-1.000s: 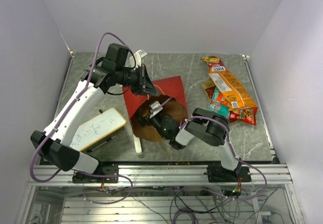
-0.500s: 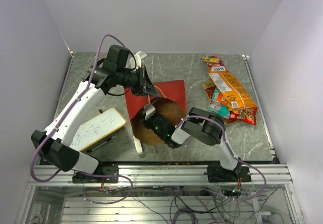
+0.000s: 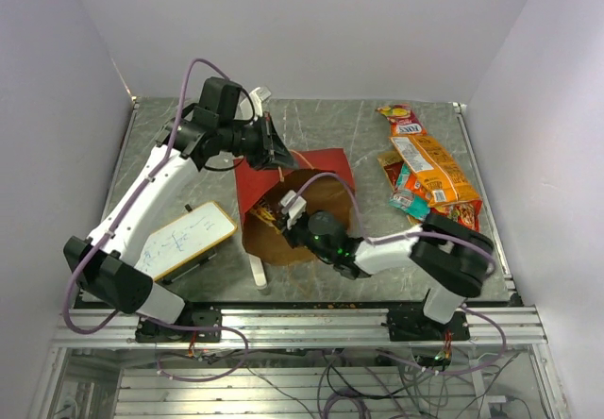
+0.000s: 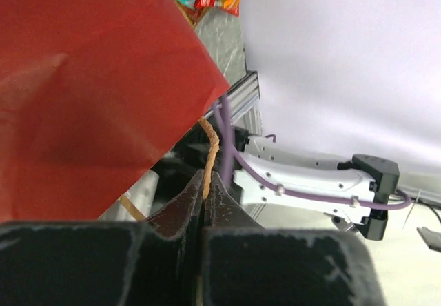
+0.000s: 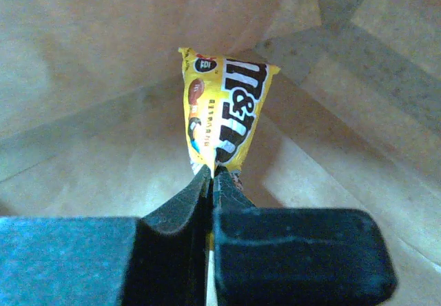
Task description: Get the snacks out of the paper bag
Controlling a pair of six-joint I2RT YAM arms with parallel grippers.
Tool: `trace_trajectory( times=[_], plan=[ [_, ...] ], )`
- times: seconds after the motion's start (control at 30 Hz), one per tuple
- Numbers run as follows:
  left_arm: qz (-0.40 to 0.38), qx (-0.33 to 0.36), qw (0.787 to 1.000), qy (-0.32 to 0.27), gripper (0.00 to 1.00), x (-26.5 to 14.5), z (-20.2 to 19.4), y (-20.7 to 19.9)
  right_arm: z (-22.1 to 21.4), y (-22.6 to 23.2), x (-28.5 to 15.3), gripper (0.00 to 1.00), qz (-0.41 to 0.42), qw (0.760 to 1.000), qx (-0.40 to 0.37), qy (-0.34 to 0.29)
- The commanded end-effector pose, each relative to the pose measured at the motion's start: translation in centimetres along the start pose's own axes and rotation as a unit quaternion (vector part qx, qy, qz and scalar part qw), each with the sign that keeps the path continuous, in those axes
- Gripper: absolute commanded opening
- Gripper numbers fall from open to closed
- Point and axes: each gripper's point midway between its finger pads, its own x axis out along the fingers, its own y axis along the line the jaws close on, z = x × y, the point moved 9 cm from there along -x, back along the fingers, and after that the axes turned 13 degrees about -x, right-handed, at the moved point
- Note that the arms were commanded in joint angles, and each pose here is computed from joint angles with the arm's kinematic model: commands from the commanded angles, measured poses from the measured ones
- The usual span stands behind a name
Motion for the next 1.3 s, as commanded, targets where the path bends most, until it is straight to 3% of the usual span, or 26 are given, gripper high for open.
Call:
trace_trajectory(
  times=[0.0, 0.33, 0.63, 0.8, 0.93, 1.13, 1.27],
  plan=[
    [-0.046, 0.002, 0.998, -0.038, 0.07, 0.4, 2.5, -1.7, -0.1, 0.2, -3.8, 0.0, 0.037, 0.998, -0.012, 0.058],
    [-0.196, -0.049, 0.978, -0.044, 0.07, 2.0, 4.1, -5.3, 7.3, -5.2, -12.4, 0.0, -0.03, 0.994, -0.076, 0.067],
    [-0.272, -0.087, 0.958, -0.02, 0.07, 4.2, 4.1, -8.5, 14.0, -8.7, -17.3, 0.0, -0.068, 0.988, -0.137, -0.022],
    [-0.253, -0.084, 0.961, -0.079, 0.07, 2.2, 9.1, -5.9, 17.9, -10.7, -17.8, 0.0, -0.117, 0.978, -0.165, -0.05],
    [-0.161, -0.085, 0.975, -0.126, 0.07, 0.4, 12.3, -1.7, 20.9, -12.0, -17.9, 0.0, -0.167, 0.975, -0.13, -0.072],
    [-0.096, -0.121, 0.979, -0.136, 0.07, -0.6, 12.9, 3.4, 24.5, -14.2, -18.9, 0.0, -0.264, 0.956, -0.072, -0.108],
    [-0.072, -0.121, 0.98, -0.138, 0.07, -1.1, 12.4, 4.2, 25.1, -16.2, -18.4, 0.0, -0.333, 0.938, -0.07, -0.073]
  ],
)
